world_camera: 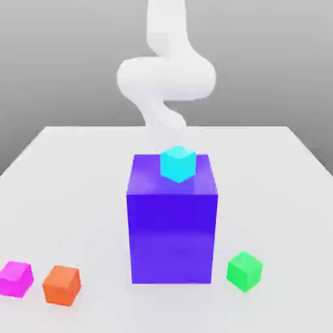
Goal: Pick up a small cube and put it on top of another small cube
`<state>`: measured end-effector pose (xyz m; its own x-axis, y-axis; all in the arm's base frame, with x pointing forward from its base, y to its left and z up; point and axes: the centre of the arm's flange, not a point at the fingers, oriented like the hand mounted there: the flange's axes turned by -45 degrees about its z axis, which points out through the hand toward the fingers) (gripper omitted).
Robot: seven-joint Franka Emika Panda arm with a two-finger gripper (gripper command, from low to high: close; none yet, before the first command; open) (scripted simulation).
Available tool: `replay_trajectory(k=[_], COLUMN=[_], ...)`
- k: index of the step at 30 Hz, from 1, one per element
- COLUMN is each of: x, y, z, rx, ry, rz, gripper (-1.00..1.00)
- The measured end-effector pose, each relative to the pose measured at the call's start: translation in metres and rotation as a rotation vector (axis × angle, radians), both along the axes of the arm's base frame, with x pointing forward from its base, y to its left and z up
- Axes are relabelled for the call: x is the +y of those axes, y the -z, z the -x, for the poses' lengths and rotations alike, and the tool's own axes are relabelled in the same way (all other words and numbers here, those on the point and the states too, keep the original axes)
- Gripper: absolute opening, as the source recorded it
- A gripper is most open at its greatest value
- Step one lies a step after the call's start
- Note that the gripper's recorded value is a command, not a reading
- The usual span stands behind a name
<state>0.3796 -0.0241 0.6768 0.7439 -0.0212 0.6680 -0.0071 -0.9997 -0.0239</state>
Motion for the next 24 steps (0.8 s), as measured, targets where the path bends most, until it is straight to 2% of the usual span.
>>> replay_trajectory(k=[6,12,17,24], x=[-0.062,-0.124,-0.177,-0.243], y=[0.096,0.202,0.293,0.414], z=[-0.063,-0.093,-0.092,-0.055], rx=[0.16,0.308,0.431,0.608], ry=[0.003,0.027,0.061,0.114], rz=[-0.032,-0.056,-0.067,-0.06], gripper=[0.0,0.0,0.0,0.0])
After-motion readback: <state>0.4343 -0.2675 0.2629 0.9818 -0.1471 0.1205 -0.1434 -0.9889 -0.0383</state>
